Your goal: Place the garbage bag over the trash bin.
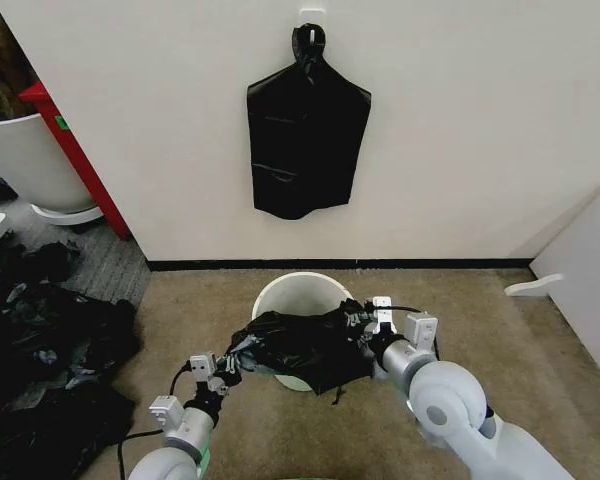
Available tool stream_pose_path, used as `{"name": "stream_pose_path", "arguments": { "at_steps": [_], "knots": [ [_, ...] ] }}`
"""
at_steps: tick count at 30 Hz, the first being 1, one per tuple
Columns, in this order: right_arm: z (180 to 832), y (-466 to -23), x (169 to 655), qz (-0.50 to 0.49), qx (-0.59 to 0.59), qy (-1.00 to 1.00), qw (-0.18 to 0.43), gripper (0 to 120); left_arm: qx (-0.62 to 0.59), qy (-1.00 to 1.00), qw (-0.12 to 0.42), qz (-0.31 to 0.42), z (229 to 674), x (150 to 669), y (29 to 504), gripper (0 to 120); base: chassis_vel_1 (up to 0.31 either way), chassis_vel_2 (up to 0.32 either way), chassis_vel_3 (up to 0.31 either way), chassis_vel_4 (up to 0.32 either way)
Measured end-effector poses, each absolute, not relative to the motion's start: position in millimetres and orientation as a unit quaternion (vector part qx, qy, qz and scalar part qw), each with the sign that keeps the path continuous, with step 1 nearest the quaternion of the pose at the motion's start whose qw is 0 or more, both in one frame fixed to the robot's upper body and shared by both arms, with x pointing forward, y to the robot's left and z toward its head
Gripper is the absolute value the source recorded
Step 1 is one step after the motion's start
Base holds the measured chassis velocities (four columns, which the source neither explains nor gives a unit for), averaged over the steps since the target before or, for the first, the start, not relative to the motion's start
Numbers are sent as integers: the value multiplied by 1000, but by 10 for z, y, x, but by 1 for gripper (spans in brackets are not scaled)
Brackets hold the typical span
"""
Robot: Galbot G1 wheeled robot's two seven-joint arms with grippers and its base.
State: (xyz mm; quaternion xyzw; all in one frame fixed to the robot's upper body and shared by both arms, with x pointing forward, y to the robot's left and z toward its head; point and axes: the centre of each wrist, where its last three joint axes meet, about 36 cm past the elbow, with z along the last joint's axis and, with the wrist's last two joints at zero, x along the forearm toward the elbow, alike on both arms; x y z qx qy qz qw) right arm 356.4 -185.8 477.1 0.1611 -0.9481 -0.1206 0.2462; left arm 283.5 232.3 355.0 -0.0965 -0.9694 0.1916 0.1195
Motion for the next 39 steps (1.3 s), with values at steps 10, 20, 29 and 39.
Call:
{"name": "stream_pose_path", "arguments": {
  "at_steps": [10,20,29,39],
  "knots": [
    [5239,-1955,3193,-128,179,-947,234,48,-98,-969,116,196,3576,2854,2319,0,0,0,0,0],
    [5513,-2077,2905,-83,219,-933,273,82,-89,-968,117,204,3569,2811,2309,0,0,0,0,0],
    [5272,-2154,2817,-31,243,-916,317,100,-83,-967,110,215,3601,2766,2259,0,0,0,0,0],
    [4898,-2266,3061,-17,171,-923,344,100,-83,-967,112,214,3597,2778,2284,0,0,0,0,0]
  ]
}}
